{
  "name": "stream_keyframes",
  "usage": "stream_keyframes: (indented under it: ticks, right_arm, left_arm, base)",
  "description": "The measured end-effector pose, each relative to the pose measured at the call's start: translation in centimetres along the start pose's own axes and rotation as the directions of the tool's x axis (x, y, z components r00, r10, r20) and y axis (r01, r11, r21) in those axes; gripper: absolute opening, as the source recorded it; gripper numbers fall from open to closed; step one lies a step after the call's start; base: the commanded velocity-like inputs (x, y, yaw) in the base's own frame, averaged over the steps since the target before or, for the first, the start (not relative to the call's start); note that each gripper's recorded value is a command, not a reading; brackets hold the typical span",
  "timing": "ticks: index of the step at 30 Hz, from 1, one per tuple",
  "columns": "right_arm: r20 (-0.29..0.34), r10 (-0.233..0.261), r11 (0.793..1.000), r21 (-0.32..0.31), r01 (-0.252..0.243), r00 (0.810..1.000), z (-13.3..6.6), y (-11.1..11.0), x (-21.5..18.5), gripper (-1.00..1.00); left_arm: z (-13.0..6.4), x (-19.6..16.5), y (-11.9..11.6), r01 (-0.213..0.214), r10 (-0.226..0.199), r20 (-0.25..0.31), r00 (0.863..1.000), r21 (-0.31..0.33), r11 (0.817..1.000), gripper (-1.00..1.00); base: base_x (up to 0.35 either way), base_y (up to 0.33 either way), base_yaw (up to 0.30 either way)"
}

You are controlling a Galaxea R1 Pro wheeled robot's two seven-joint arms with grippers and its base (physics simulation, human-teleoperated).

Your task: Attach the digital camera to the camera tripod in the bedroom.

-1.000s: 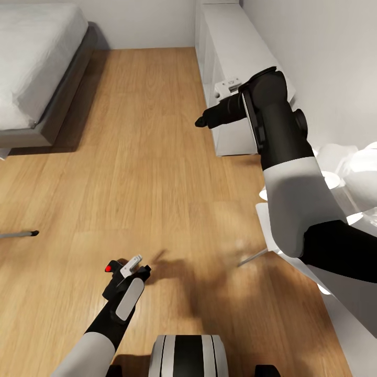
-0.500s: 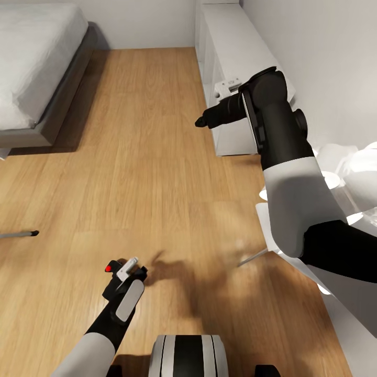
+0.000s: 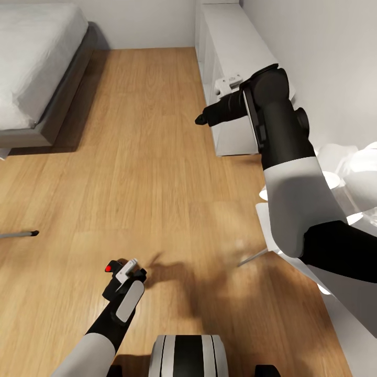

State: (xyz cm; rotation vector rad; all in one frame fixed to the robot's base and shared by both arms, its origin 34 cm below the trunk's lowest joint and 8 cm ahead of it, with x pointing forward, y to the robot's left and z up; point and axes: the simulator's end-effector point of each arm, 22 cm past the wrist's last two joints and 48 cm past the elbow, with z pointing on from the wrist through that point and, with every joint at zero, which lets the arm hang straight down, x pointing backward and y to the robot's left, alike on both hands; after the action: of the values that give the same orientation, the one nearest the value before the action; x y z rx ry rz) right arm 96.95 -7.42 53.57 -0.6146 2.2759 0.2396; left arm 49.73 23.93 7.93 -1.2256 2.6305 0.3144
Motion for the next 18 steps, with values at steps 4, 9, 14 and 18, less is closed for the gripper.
stream_keyframes:
  ticks: [4, 9, 14, 18]
  right_arm:
    - [0.002, -0.001, 1.0, 0.001, 0.001, 1.0, -0.05, -0.01, -0.07, 1.0]
    - [0.003, -0.001, 1.0, 0.001, 0.001, 1.0, -0.07, -0.01, -0.1, 1.0]
    - [0.002, -0.001, 1.0, 0.001, 0.001, 1.0, -0.06, -0.01, -0.08, 1.0]
    - [0.002, -0.001, 1.0, 0.001, 0.001, 1.0, -0.06, -0.01, -0.08, 1.0]
  left_arm:
    - [0.1, 0.21, 0.24, -0.001, 0.001, -0.004, 1.0, -0.006, 1.0, 1.0]
    - [0.23, 0.48, 0.54, -0.006, 0.006, -0.009, 1.0, -0.013, 1.0, 1.0]
    - [0.26, 0.57, 0.62, -0.007, 0.007, -0.011, 1.0, -0.014, 1.0, 1.0]
    - [0.26, 0.61, 0.63, -0.007, 0.006, -0.012, 1.0, -0.015, 1.0, 1.0]
  base:
    - [0.0, 0.0, 0.0]
    - [0.0, 0.0, 0.0]
    - [0.0, 0.0, 0.0]
    - [0.0, 0.0, 0.0]
